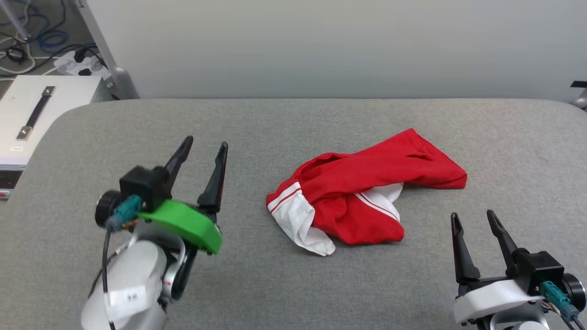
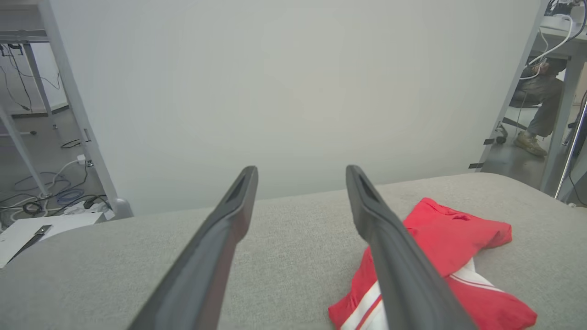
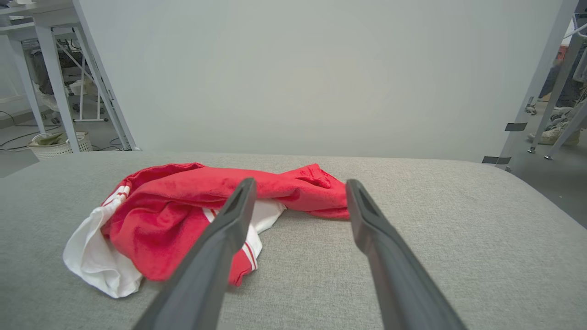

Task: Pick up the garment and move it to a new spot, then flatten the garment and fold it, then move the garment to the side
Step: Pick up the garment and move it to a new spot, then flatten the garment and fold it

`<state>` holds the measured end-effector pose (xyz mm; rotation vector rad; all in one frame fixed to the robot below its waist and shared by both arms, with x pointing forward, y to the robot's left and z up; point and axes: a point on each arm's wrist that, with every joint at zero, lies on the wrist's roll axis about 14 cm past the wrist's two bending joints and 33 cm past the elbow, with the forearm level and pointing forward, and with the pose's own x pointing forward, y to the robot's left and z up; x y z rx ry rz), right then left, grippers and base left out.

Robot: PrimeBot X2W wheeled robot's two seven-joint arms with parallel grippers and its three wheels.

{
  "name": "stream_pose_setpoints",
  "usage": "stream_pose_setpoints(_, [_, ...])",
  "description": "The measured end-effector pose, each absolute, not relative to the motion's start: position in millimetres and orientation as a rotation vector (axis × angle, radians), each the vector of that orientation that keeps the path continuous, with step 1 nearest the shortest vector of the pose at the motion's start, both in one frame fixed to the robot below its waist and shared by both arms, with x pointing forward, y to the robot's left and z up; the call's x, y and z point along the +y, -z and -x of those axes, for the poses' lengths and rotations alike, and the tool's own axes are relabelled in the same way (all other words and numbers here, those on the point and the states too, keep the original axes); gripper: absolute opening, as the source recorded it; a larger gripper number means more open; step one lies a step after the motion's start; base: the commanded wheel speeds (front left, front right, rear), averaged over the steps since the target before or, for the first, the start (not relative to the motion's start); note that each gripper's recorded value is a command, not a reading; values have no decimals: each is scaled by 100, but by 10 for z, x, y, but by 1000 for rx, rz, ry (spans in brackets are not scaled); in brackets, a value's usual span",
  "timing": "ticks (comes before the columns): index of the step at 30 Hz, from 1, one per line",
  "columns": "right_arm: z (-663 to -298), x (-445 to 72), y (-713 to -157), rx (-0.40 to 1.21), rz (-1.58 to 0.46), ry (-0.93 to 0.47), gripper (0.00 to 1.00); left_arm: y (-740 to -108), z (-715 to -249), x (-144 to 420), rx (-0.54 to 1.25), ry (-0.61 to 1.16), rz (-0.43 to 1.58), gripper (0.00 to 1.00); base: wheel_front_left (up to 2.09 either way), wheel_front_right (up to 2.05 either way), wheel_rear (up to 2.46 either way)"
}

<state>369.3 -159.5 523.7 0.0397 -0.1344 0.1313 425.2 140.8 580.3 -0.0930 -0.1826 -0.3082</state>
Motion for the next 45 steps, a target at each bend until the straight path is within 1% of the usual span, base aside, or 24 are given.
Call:
stream_pose_setpoints(5, [-3669, -1511, -5339, -166, -38, -158, 100, -5728, -3835, 1459, -214, 252, 113, 100, 0, 0, 0])
stream_pose_setpoints(10, [-3641, -1475, -5352, -170, -39, -170, 100, -5587, -3613, 1510, -199, 201, 148, 100, 0, 0, 0])
stream_pose_setpoints(18, [-3610, -1466, -5306, -156, -57, -172, 100, -5426, -3468, 1577, -175, 140, 182, 100, 0, 0, 0])
stream_pose_setpoints(26, [-3642, -1393, -5179, -116, -18, -198, 100, -5371, -3482, 1561, -164, 154, 166, 100, 0, 0, 0])
stream_pose_setpoints(30, [-3706, -1325, -4912, 21, -1, -239, 100, -5333, -3507, 1579, -154, 141, 172, 100, 0, 0, 0])
stream_pose_setpoints(38, [-4030, -1104, -4467, 466, 94, -408, 100, -5254, -3604, 1666, -132, 105, 182, 100, 0, 0, 0])
stream_pose_setpoints(41, [-4116, -1024, -4352, 604, 90, -447, 100, -5247, -3636, 1727, -131, 83, 183, 100, 0, 0, 0])
stream_pose_setpoints(45, [-4265, -976, -4225, 719, 110, -468, 100, -5207, -3663, 1797, -119, 57, 178, 100, 0, 0, 0])
